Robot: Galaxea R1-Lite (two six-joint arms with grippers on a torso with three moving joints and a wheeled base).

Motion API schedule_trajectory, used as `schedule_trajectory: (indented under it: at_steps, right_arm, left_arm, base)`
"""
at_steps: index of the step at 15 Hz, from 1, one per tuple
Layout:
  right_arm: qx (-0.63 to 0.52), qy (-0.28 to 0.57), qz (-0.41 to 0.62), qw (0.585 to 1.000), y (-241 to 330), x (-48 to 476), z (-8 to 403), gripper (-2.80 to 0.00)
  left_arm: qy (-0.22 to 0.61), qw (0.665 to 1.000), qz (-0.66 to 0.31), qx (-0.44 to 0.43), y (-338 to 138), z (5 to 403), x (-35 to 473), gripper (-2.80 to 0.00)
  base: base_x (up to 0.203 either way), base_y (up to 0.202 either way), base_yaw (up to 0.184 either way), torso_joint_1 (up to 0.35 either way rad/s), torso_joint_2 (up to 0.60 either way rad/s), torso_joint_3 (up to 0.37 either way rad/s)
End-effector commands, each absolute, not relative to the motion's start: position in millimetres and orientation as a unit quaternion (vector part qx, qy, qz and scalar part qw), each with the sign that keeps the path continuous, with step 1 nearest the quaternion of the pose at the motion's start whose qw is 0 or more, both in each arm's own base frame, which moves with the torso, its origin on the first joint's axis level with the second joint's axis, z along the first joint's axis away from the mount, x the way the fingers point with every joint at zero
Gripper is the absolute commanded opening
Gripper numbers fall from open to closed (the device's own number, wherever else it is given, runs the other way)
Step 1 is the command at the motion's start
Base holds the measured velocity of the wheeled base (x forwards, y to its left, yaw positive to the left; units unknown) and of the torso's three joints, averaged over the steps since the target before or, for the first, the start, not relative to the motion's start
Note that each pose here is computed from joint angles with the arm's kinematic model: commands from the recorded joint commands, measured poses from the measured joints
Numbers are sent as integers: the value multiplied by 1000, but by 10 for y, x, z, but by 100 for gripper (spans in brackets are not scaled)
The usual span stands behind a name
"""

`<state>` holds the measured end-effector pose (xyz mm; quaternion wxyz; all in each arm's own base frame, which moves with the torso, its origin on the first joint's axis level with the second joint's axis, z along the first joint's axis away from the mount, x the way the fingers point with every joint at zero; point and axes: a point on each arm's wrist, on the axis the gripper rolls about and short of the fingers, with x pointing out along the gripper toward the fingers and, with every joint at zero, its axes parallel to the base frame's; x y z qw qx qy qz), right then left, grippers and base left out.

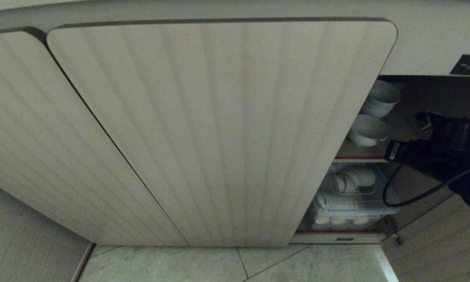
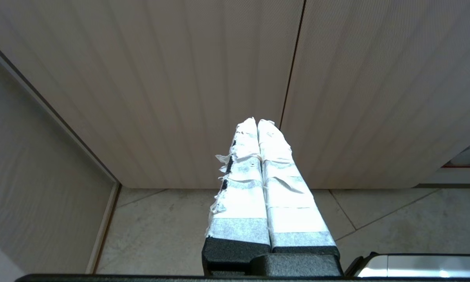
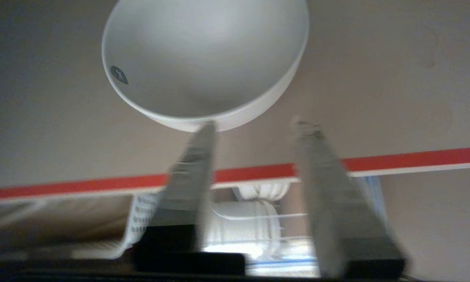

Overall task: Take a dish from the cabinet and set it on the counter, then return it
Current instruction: Take the bowl from the cabinet

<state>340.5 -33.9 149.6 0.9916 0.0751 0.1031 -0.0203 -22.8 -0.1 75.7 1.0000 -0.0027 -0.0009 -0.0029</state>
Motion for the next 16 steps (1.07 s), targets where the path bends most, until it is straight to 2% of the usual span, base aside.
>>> schedule_trajectory:
  at_steps: [1, 10, 16]
  right_arm:
    - [81, 95, -21, 992, -340, 3410, 1533, 0]
    - [85, 84, -18, 993, -344, 3461, 1623, 0]
    - [89, 123, -20, 988, -346, 3480, 1616, 0]
  left_arm:
    - [-2, 1000, -3, -3, -1, 758, -228, -280]
    - [-2, 1000, -3, -3, -1, 758, -228, -280]
    - [-2, 1000, -3, -3, -1, 758, -228, -280]
  base:
    - [0, 0, 0, 0, 0, 0]
    - [0, 0, 0, 0, 0, 0]
    - [0, 0, 0, 0, 0, 0]
